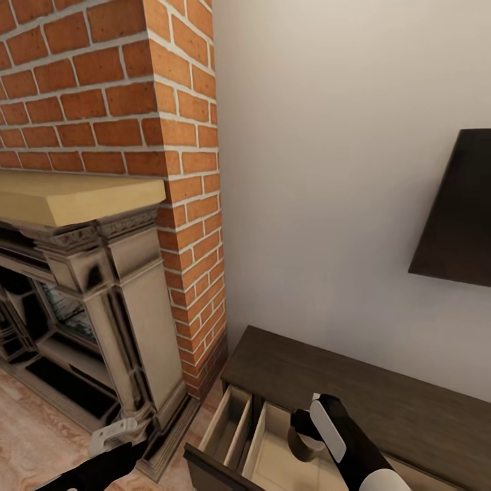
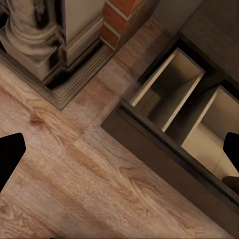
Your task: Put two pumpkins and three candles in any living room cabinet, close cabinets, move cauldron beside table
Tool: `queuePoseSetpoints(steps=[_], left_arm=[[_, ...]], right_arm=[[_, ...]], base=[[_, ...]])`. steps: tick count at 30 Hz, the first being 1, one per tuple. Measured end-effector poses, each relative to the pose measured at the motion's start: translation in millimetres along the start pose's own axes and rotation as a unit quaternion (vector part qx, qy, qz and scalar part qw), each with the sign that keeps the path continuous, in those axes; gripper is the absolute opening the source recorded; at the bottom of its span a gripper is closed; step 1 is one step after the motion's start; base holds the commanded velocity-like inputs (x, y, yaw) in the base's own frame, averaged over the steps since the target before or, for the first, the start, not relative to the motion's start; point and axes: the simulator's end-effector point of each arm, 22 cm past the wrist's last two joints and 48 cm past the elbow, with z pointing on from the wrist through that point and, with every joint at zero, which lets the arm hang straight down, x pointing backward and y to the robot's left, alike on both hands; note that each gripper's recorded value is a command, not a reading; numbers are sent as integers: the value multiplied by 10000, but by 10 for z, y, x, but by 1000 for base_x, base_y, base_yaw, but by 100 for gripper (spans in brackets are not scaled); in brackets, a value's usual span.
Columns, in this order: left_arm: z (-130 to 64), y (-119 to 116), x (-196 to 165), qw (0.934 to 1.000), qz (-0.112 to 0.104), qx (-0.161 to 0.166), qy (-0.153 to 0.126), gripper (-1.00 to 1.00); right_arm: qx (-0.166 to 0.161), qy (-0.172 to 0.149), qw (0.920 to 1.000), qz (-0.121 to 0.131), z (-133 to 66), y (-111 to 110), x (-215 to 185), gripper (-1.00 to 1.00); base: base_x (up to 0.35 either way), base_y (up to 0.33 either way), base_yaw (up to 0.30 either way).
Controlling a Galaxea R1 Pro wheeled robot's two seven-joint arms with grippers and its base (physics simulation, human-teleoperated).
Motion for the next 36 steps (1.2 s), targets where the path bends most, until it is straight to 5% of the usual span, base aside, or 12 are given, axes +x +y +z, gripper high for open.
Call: queuePoseSetpoints(steps=[36], left_arm=[[428, 129, 306, 10000, 6, -8, -6, 100]], right_arm=[[-51, -25, 9999, -133, 504, 72, 187, -100]], base=[[0, 0, 0]])
